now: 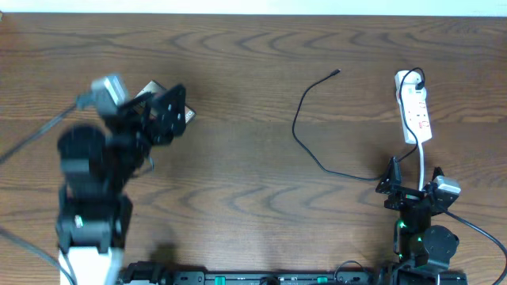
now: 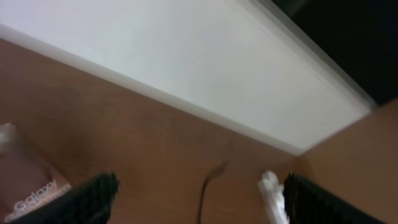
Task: Plug charger to phone and switch on socket
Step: 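Move the left gripper forward over the Galaxy S25 Ultra phone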
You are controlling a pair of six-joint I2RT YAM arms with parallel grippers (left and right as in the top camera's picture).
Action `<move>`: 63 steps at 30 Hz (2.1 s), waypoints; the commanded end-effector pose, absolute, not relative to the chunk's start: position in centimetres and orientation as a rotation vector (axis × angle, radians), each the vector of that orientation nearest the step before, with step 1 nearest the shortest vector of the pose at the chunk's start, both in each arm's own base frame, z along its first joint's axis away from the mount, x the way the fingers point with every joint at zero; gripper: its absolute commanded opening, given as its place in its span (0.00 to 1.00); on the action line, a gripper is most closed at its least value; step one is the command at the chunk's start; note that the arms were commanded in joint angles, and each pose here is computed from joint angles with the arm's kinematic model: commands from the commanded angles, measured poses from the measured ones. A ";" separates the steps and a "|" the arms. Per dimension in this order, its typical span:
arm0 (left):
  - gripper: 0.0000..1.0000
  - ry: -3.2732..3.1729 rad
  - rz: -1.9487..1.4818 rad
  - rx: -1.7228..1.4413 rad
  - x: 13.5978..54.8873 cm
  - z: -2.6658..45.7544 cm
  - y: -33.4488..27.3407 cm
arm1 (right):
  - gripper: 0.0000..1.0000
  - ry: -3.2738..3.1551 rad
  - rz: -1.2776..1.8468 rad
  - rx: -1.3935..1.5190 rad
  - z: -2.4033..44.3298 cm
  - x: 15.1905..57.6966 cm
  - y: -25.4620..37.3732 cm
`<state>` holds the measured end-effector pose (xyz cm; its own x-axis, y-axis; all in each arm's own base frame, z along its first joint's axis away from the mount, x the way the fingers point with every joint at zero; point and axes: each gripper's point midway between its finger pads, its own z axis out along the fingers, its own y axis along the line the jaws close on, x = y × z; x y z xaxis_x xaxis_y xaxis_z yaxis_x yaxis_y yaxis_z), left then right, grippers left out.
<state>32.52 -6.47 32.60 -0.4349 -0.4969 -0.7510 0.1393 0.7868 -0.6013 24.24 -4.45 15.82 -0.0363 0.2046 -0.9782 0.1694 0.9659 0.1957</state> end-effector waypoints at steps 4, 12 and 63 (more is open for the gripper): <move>0.87 2.083 -0.481 -0.337 36.3 32.8 -3.8 | 0.99 1.617 0.025 0.272 15.8 24.2 -4.3; 0.87 2.139 -0.447 -0.372 38.2 31.0 -3.4 | 0.99 1.617 0.026 0.272 15.8 24.2 -4.3; 0.87 2.362 -0.154 -1.220 33.1 20.3 1.6 | 0.99 1.617 0.025 0.272 15.8 24.2 -4.3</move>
<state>32.40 1.13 20.49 -0.5574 -0.7447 -0.3671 -0.6848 0.6623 -0.3039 24.24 -4.45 15.80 -0.0371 0.2048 -0.9781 0.1692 0.9659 0.1958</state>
